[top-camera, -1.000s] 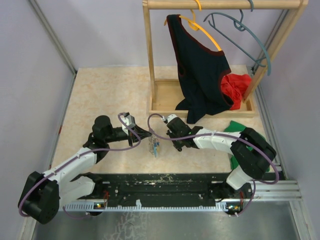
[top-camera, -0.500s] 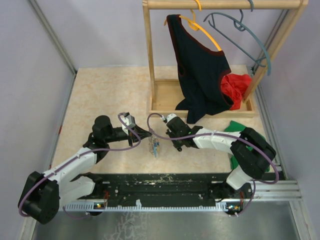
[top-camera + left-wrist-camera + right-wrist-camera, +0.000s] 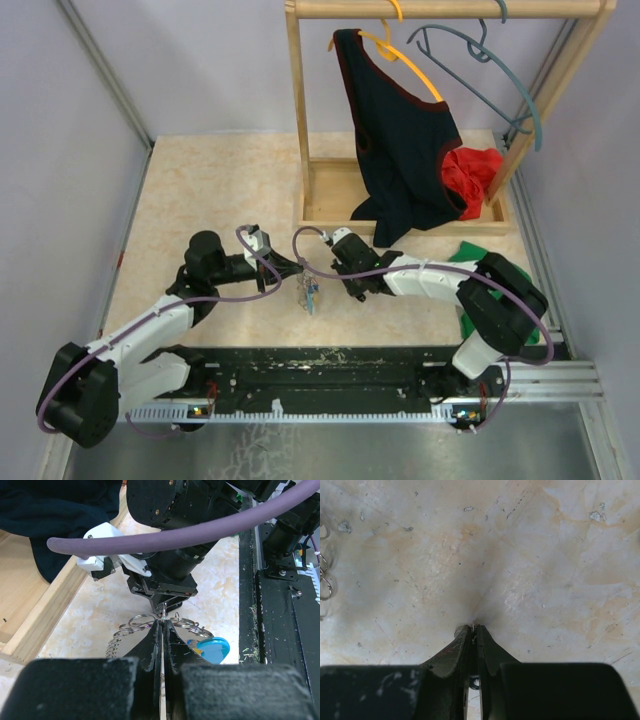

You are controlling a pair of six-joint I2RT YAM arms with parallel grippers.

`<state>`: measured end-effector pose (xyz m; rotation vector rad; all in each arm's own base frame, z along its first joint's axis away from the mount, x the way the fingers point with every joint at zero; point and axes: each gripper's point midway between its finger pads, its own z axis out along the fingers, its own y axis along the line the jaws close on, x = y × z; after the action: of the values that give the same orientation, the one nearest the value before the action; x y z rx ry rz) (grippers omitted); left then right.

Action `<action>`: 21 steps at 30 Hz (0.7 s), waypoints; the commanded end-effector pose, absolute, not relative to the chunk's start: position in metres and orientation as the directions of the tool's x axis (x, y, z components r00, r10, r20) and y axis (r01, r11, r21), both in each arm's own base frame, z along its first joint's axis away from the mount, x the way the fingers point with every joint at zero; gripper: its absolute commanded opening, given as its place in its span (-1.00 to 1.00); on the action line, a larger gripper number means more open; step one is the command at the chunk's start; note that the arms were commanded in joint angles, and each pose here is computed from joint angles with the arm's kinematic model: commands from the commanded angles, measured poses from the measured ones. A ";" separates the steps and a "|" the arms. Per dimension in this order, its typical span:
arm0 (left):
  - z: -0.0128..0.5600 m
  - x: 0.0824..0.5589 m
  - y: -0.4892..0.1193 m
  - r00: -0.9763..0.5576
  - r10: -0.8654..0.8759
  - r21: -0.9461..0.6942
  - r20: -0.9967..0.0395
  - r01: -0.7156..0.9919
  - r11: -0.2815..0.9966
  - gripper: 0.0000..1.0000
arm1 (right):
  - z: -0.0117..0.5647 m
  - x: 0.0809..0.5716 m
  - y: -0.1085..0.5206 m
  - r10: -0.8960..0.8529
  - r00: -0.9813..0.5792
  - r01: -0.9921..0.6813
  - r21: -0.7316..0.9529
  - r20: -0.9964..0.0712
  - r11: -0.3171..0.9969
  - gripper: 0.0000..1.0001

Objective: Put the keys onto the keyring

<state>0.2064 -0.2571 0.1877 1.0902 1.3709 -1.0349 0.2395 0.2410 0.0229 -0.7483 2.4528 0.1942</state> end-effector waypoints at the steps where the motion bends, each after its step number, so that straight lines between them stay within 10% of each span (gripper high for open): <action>1: 0.198 0.204 -0.260 -0.001 0.045 0.008 -0.999 0.982 0.189 -0.99 | 0.027 0.250 0.245 -0.471 -0.672 -0.547 -0.045 -0.571 0.836 -0.83; 21: 0.208 0.201 -0.262 0.017 0.024 0.020 -1.000 0.986 0.167 -0.99 | 0.131 0.240 0.259 -0.472 -0.388 -0.750 -0.026 -0.792 0.661 -1.00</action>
<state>0.2047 -0.2575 0.1881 1.0906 1.3722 -1.0474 0.2387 0.2479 0.0838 -0.8609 2.2655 0.3245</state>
